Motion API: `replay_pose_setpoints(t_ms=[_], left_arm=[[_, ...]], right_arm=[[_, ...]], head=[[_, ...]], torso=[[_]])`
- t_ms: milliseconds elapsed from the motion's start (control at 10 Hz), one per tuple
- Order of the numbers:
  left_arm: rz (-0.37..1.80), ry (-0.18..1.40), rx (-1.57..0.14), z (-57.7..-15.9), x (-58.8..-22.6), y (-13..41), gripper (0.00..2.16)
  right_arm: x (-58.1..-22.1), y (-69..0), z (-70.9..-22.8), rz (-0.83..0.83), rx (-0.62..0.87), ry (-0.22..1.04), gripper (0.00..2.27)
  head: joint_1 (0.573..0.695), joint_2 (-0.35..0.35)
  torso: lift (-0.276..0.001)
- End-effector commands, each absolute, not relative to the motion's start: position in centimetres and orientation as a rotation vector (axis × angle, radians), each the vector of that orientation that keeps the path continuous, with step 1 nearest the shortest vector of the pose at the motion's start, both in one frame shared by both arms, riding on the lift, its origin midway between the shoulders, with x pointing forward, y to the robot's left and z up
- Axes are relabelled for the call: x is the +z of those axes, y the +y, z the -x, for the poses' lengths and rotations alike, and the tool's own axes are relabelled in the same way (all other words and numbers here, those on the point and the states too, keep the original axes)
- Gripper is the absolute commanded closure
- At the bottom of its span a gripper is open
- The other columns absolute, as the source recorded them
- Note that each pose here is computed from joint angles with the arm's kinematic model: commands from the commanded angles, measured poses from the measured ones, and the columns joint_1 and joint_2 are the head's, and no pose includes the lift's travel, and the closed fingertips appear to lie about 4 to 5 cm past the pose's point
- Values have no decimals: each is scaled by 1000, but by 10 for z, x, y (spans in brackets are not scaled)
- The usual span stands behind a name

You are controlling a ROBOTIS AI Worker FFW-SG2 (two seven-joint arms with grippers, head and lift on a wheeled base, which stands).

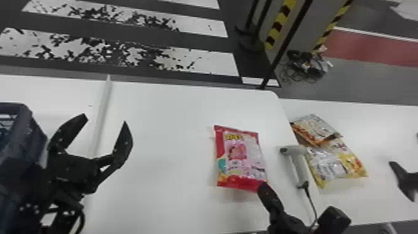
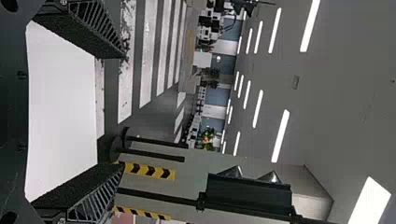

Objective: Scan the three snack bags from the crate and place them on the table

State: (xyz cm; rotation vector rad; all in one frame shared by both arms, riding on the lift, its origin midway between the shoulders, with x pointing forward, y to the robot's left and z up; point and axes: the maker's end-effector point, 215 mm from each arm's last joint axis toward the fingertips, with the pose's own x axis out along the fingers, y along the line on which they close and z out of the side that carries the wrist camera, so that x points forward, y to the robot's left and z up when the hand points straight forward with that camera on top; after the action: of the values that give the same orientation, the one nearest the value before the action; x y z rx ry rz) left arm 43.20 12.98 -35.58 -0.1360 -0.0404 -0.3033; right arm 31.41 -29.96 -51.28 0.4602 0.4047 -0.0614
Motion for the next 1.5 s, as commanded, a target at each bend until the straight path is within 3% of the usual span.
replay_pose_setpoints(t_ms=[0, 500, 1400], left_arm=[[136, -37, -305, -430, -357, 129, 36], [128, -41, -322, -431, -356, 120, 36], [99, -13, -344, -428, -372, 112, 36]], right_arm=[[-499, -307, -331, -455, -58, 390, 2138], [-487, -299, -411, -343, 44, 329, 2138], [-544, -283, -431, -285, 108, 345, 2138]], head=[[695, -253], [695, -243], [695, -218]], torso=[[-62], [-62], [-62]])
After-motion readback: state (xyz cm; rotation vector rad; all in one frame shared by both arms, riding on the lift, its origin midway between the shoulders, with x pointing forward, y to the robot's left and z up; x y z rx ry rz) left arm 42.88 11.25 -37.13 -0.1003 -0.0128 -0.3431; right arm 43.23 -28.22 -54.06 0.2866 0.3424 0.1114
